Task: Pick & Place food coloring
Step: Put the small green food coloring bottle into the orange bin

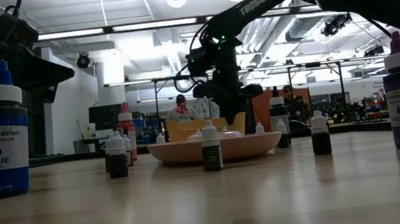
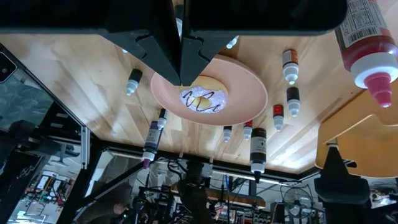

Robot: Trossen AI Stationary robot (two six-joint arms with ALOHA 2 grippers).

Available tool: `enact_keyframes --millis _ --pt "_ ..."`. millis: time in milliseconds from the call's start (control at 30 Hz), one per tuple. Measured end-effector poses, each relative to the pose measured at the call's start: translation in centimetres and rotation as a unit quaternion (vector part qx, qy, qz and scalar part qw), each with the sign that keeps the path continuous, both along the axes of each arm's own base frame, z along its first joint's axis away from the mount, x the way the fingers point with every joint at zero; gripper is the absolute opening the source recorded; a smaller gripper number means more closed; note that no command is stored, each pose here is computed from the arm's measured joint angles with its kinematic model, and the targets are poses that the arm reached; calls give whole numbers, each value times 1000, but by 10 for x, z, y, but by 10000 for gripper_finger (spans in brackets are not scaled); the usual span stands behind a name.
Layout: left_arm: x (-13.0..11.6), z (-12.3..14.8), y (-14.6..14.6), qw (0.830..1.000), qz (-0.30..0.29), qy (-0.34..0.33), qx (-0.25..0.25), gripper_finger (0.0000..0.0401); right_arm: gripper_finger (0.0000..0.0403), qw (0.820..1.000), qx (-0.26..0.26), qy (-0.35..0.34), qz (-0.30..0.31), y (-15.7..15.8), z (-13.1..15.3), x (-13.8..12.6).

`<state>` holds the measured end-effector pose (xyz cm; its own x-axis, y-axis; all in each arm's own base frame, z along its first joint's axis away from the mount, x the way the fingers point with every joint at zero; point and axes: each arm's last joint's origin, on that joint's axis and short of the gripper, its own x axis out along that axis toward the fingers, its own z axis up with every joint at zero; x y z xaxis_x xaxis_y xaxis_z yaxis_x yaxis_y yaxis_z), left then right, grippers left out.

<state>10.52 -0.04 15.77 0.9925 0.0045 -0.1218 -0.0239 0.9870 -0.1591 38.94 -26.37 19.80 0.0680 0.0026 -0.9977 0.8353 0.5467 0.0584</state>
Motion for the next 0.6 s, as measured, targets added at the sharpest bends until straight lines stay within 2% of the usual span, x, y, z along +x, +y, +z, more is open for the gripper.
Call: enact_keyframes --millis 167,367,600 --pt "0 0 0 1000 0 0 0 1 57 1000 -2 1 3 -2 0 -2" --pt "0 0 0 1000 0 0 0 1 78 1000 -2 1 -2 -6 0 -4" --pt "0 0 0 1000 0 0 0 1 82 1000 1 1 -3 -7 0 -5"
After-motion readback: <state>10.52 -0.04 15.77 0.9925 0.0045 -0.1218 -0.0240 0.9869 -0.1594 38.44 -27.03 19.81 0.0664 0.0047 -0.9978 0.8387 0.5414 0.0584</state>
